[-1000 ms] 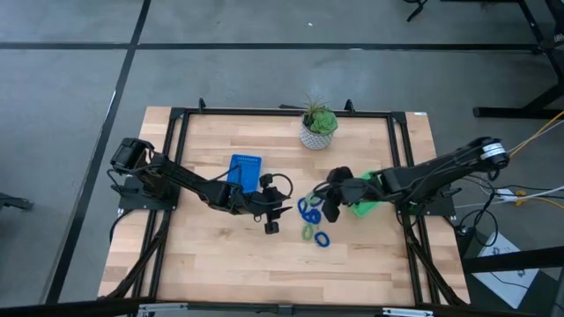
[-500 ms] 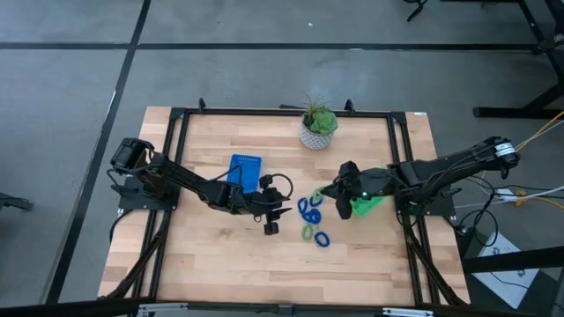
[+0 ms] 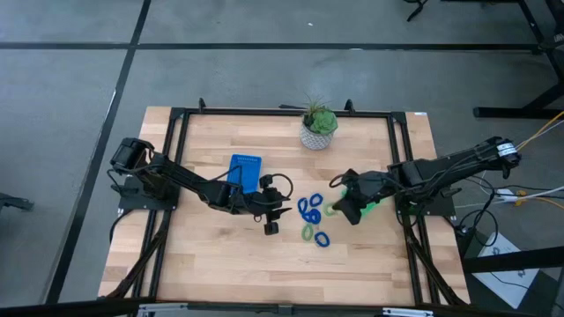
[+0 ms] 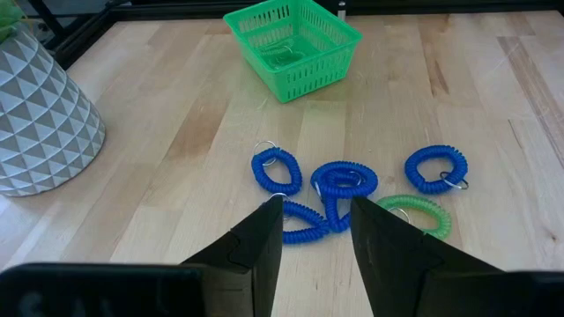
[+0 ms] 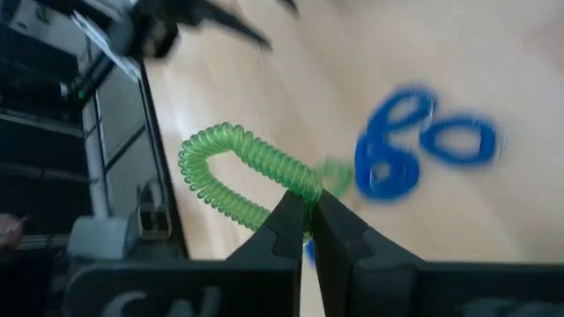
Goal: Sort items
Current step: Put the green spring keychain into the green bin
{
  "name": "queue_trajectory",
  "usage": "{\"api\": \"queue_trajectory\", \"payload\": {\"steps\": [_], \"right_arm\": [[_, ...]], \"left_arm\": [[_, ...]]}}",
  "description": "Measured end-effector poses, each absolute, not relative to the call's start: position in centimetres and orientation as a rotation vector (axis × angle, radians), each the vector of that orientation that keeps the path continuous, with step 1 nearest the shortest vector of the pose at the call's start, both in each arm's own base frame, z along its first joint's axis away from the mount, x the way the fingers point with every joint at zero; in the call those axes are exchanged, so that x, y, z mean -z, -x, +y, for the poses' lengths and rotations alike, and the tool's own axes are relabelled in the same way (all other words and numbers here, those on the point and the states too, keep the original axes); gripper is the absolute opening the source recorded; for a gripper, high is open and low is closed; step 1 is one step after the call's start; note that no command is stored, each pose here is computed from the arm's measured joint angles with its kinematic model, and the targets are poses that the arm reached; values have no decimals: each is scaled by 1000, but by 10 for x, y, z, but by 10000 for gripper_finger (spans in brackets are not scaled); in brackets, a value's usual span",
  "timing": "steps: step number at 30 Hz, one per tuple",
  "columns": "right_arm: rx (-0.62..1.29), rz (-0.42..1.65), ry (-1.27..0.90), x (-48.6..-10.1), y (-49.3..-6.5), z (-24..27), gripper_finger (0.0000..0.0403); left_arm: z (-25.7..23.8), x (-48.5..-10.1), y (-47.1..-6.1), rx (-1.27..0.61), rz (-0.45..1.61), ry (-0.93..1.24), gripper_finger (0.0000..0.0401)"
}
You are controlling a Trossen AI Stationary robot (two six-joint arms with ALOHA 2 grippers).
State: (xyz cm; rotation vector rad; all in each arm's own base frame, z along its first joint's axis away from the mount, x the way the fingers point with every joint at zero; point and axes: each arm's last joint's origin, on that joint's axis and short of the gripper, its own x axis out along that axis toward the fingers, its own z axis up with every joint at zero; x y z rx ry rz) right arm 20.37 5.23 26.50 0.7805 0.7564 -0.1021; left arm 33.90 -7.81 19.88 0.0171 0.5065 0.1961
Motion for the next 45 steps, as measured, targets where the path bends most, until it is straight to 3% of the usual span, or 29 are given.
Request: {"api": "queue_trajectory", "payload": {"steps": [5,15,34,45], "right_arm": [[144,963,-886,-254,-192,53,14],[476,1231,-892,-237,-163,44,14],[810,1263,-601,-232,-139,29,14],[853,1197,-531,-232,-140,27,17]], "left_arm": [[-78,-199,-339,-196,507,-17,128],[-78,-199,-339,-196,506,-17,129],[-78,-199,-339,-196,506,-17,128],[-78,-199,-339,-197,506,-17,126]]}}
